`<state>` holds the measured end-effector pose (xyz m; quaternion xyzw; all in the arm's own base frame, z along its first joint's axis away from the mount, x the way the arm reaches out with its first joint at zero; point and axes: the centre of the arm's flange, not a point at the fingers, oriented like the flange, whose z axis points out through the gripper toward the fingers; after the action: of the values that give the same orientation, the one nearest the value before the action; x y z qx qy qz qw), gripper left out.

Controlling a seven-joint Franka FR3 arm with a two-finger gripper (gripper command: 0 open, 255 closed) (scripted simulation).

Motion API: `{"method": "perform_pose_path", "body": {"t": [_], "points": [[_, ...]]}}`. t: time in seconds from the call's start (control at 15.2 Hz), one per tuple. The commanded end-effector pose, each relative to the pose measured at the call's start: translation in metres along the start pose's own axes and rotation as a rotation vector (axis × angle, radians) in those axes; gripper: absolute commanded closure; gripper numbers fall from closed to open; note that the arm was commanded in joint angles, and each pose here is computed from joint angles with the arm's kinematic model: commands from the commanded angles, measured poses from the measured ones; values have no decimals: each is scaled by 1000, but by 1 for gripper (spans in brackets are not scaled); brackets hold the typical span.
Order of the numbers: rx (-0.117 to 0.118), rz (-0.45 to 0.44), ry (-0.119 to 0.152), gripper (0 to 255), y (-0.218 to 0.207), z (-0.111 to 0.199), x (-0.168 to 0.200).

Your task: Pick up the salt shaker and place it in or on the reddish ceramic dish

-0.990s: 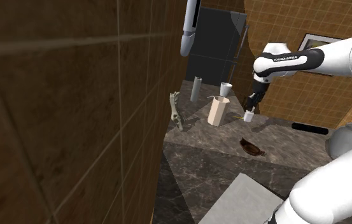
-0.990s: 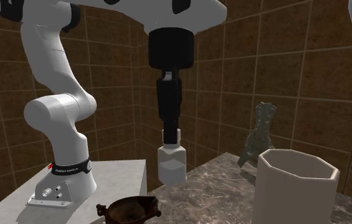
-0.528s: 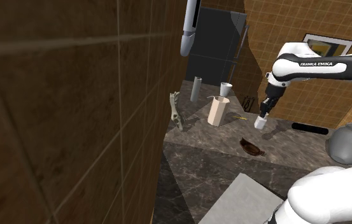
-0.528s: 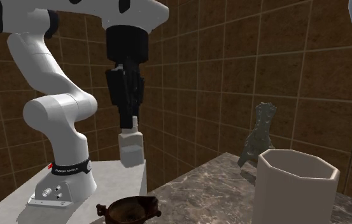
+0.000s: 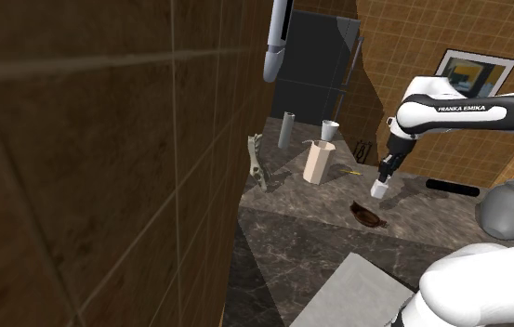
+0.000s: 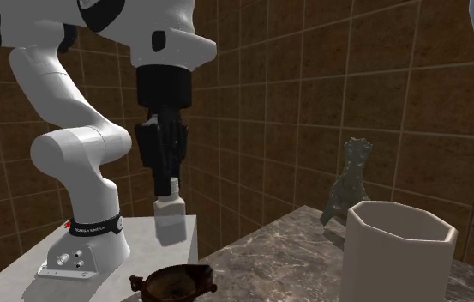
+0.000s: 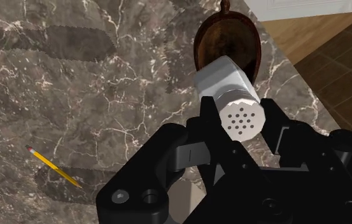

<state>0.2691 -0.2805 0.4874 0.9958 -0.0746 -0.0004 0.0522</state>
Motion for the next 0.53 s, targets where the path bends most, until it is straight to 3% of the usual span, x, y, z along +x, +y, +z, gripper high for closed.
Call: {"method": "perform_pose_path", "body": {"t": [0.0, 0.46], "points": [[0, 0, 0, 255, -1, 11, 0], [0, 0, 0, 255, -5, 47, -1]]}}
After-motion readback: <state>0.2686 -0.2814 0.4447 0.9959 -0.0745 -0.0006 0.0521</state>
